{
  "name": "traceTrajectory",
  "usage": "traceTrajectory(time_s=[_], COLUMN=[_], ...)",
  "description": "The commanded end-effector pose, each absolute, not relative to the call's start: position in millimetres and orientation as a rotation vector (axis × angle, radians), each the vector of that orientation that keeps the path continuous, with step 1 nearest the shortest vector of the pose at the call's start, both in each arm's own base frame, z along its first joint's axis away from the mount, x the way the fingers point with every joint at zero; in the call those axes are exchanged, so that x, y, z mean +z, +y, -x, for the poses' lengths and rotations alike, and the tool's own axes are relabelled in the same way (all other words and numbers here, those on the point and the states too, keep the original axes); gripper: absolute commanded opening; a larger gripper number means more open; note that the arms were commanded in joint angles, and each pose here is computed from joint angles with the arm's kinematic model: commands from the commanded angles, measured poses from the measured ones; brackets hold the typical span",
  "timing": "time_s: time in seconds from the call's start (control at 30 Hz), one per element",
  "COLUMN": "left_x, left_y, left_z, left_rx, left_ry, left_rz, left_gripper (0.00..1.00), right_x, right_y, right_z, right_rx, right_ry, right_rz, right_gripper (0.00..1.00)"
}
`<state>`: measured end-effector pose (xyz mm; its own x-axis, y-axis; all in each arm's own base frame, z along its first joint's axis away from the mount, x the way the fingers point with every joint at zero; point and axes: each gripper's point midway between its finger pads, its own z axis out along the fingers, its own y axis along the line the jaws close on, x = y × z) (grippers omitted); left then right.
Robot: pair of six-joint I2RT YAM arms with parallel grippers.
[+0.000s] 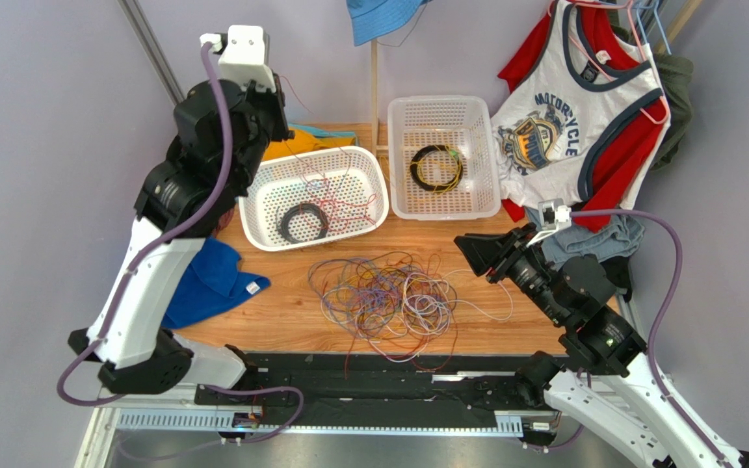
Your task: Untangle the cables
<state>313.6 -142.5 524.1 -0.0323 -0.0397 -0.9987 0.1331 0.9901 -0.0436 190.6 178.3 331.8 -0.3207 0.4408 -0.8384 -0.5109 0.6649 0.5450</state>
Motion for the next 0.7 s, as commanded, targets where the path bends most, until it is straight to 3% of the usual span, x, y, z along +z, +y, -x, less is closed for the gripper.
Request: traceTrajectory(time_s=[0.0,0.23,0.37,0.67], left_x=[532,499,448,350], left_y=[-142,-155,-155,-158], left_z=[-342,-406,-440,-466], left_rx=[-0.196,-0.240,-0.250,-0.234], left_ry=[1.596,1.644,1.738,1.908], left_rz=[-0.043,-0.029,-0.004,0.012], left_gripper=[0.00,0.00,0.00,0.01], right_x=[319,301,283,249], right_y=[175,175,182,195], right_z=[-190,-199,-205,-211], right_rx=[0.910,0.853,0.854,0.875], right_ry=[1.662,1.703,1.727,1.801], right_rz=[0.084,0.092,0.086,0.089], right_gripper=[0.35,0.35,0.34,0.33])
